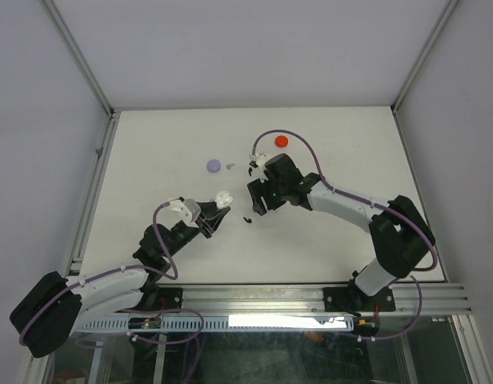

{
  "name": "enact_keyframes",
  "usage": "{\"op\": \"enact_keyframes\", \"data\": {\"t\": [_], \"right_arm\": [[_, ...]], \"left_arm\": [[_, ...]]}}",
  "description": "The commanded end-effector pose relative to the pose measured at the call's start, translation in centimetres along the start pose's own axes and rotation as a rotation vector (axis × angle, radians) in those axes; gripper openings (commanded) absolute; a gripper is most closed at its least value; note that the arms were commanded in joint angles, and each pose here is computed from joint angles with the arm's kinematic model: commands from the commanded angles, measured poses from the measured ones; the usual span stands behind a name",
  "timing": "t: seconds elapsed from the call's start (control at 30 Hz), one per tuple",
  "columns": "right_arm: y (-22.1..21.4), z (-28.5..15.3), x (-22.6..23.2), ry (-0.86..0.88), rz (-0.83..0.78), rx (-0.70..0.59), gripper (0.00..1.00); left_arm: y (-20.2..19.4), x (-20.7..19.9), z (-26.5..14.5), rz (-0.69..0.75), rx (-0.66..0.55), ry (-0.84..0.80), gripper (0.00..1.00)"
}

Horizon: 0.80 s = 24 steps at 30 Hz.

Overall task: Insert the wireless bluetooth earbuds into the charging case
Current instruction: Pick up the earbud from the center of the board.

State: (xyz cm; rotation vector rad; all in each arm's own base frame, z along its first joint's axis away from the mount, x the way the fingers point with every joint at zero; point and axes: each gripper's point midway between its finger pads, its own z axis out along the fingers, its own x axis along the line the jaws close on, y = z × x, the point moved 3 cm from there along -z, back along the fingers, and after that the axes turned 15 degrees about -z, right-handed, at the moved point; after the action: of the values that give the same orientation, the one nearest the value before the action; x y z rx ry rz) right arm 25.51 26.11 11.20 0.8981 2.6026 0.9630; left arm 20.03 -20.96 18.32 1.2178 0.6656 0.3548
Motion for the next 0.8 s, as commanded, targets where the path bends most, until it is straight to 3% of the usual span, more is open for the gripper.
{"op": "enact_keyframes", "data": {"t": [0.0, 0.37, 0.77], "right_arm": [[4.3, 1.7, -0.6, -0.033, 0.029, -0.098, 0.66], [5.0, 6.0, -0.4, 0.01, 0.052, -0.045, 0.65], [3.4, 7.6, 2.3, 0.103, 0.033, 0.058, 0.64]], "left_arm": [[-0.1, 0.5, -0.4, 0.056, 0.01, 0.026, 0.0], [-1.6, 0.2, 0.5, 0.06, 0.119, -0.006, 0.0], [-1.2, 0.4, 0.4, 0.06, 0.106, 0.007, 0.0]]}}
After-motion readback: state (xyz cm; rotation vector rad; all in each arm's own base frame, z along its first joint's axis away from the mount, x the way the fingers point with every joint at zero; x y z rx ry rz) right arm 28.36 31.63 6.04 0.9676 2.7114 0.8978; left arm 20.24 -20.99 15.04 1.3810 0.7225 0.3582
